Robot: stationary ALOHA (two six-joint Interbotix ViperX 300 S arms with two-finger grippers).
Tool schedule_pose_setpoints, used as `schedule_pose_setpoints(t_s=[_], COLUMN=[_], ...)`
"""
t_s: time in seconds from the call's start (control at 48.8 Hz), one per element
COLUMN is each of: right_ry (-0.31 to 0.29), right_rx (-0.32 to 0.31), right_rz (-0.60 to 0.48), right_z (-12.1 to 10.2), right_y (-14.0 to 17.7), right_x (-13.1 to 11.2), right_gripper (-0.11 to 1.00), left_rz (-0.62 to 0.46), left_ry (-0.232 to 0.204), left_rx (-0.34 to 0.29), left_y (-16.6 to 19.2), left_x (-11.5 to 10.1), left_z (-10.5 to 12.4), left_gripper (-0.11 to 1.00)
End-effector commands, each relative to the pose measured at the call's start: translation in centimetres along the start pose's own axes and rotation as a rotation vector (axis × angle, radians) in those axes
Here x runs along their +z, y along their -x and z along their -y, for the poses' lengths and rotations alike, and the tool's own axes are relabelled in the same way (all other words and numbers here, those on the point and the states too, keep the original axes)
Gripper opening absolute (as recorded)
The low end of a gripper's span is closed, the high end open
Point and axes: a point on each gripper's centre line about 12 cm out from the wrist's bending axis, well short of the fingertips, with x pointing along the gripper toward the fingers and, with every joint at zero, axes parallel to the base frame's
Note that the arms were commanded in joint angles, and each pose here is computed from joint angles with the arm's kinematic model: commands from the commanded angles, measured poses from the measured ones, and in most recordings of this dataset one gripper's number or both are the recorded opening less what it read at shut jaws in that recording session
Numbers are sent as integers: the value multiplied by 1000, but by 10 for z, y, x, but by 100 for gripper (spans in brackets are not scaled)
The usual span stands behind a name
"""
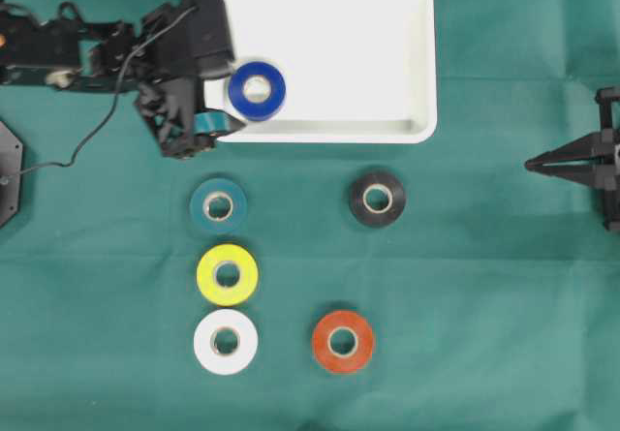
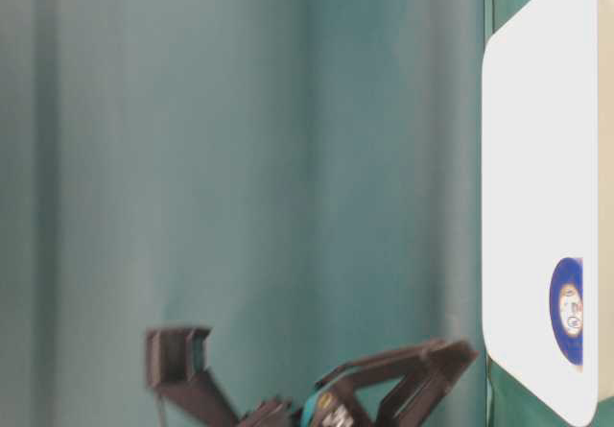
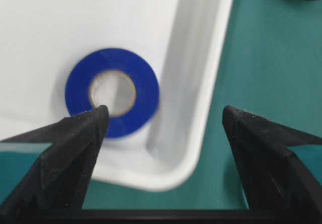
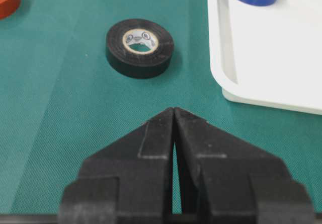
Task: Put the tape into the white case with the left arm.
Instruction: 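Open the left gripper, release the blue tape, and withdraw, then move the left gripper over the yellow tape roll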
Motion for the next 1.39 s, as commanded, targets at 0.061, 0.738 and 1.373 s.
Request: schedule_pose_setpoints(t_s=[0.061,0.738,1.373], right_ry=[-2,-2,-2], right_rx=[-1,-1,-1], right_rz=[17,18,17], right_z=[0,0,0], right_y=[0,0,0], right_x=[5,5,5], right_gripper=[-9,-9,-9], left_rz=[67,138,110], left_ry=[-12,-27,-154], left_rx=[-12,-33,-161], left_y=[25,43,45], left_x=[1,-23,-40], left_z=[5,14,63], left_gripper=[94,94,94])
